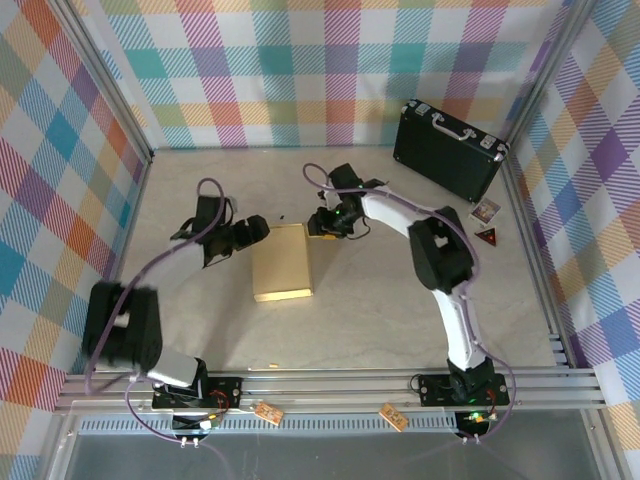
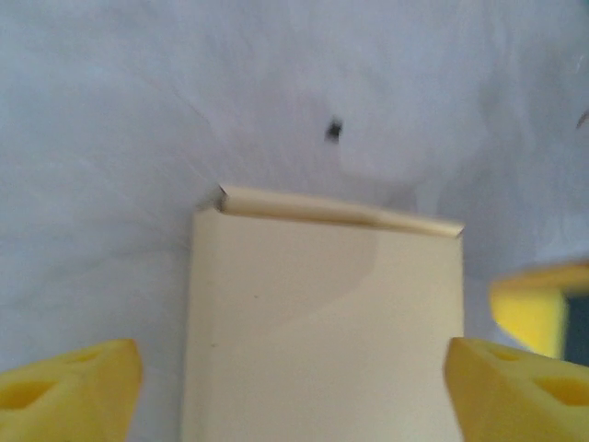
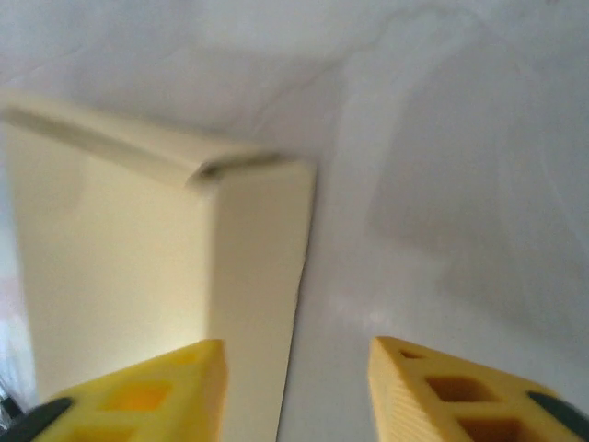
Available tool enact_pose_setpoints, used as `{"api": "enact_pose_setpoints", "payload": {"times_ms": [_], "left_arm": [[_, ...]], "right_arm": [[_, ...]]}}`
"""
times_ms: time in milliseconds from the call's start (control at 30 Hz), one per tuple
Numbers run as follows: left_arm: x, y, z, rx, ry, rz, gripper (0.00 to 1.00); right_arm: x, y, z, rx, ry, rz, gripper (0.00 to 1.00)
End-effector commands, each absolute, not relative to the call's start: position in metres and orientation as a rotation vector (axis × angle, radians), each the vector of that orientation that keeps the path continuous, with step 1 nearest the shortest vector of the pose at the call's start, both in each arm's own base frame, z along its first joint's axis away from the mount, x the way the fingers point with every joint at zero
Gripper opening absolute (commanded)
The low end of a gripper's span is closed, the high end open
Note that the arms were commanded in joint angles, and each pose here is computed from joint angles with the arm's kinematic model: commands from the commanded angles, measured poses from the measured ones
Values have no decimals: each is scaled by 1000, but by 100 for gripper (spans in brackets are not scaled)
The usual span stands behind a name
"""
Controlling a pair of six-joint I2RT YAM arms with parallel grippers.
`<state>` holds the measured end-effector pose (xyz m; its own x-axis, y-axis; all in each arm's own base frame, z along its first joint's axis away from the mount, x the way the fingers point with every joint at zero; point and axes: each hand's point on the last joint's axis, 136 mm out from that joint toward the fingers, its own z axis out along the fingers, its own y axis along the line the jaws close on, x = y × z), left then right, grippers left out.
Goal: Fold the paper box
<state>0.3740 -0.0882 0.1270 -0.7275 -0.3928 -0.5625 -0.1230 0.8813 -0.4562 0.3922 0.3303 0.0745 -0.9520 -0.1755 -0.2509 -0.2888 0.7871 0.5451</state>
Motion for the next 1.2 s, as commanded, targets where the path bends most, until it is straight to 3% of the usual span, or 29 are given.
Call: {"api": "enact_pose_setpoints", "payload": {"times_ms": [0, 300, 500, 733, 833, 867, 933, 1167], "left_arm": [[360, -25, 164, -443, 2113, -148, 92], [325, 4, 178, -244, 1712, 60, 96], [340, 3, 146, -168, 1751, 127, 97], [373, -10, 103, -100, 1811, 36, 98], [381, -8, 87, -106, 1880, 25, 99], [382, -9, 88, -101, 1896, 24, 98], [390, -5, 90, -120, 1863, 45, 100], [399, -4, 82, -131, 1953, 43, 100]], "right_arm": [[407, 280, 143, -360, 2506, 723, 55], [357, 121, 192, -229, 1997, 89, 91], [332, 57, 173, -105, 1803, -93, 95], [363, 17, 127, 63, 1842, -133, 95], [383, 16, 113, 36, 1848, -105, 93], [392, 13, 108, 38, 1851, -47, 87], [399, 16, 93, 6, 1922, 79, 99], [398, 17, 92, -11, 1942, 117, 99]]}}
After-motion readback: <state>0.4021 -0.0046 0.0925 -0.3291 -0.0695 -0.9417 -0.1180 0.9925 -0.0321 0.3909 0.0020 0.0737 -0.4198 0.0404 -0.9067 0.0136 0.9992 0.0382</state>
